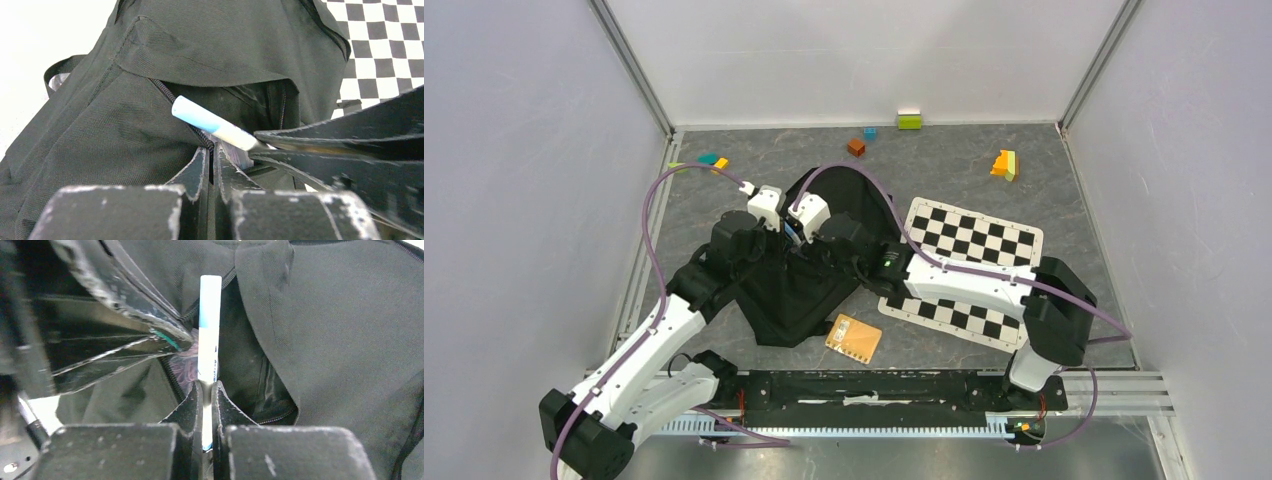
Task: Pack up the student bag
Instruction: Place the stationery in the student bag.
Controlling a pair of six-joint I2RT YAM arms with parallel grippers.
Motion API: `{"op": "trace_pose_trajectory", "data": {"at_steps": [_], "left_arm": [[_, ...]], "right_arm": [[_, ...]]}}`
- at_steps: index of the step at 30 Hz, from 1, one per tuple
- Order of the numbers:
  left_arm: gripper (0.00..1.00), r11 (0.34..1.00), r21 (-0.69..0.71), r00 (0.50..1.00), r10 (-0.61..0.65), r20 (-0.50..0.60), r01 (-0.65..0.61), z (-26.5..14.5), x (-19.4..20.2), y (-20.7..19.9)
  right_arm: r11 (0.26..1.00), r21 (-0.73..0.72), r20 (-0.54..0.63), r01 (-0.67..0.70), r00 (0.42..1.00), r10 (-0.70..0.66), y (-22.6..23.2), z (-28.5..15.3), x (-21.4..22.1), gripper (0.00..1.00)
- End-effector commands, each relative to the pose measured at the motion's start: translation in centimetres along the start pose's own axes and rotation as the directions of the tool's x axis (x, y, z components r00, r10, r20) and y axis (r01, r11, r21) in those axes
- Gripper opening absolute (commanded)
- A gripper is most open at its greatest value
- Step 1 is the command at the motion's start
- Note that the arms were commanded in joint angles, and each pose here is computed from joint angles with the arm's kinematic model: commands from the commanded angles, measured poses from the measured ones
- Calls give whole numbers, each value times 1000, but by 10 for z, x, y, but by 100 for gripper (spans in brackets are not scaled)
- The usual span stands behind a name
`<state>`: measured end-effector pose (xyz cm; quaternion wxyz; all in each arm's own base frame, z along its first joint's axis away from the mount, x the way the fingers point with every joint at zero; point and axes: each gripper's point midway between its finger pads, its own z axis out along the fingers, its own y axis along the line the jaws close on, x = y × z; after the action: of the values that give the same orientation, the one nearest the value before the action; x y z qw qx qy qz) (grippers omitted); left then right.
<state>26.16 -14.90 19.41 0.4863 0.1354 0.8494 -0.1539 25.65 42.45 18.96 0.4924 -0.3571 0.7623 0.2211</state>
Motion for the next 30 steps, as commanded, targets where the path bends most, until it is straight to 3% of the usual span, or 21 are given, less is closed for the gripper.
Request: {"op": "trace_pose_trajectory", "data": {"at_steps": [1, 8, 15, 24, 30], "left_arm": [[2, 999, 23, 994, 33, 107, -35, -9, -28, -5], [2, 999, 30, 994, 32, 108, -35, -9, -28, -6], [2, 999, 27, 994, 31, 106, -34, -9, -27, -6], [2, 999, 33, 994, 32, 102, -35, -7, -26, -7], [2, 999, 38, 994, 32, 101, -36, -7, -26, -8]], "right_arm": [[1000, 4, 36, 15, 999, -15, 0, 11, -11, 0], [997, 75, -6, -10, 1000, 10, -29, 4, 12, 0], [999, 48, -81, -15, 996, 19, -38, 15, 33, 0], [984, -179, -156, -22, 988, -6, 16, 43, 49, 0], [957, -291, -139, -23, 990, -19, 53, 48, 48, 0]]}}
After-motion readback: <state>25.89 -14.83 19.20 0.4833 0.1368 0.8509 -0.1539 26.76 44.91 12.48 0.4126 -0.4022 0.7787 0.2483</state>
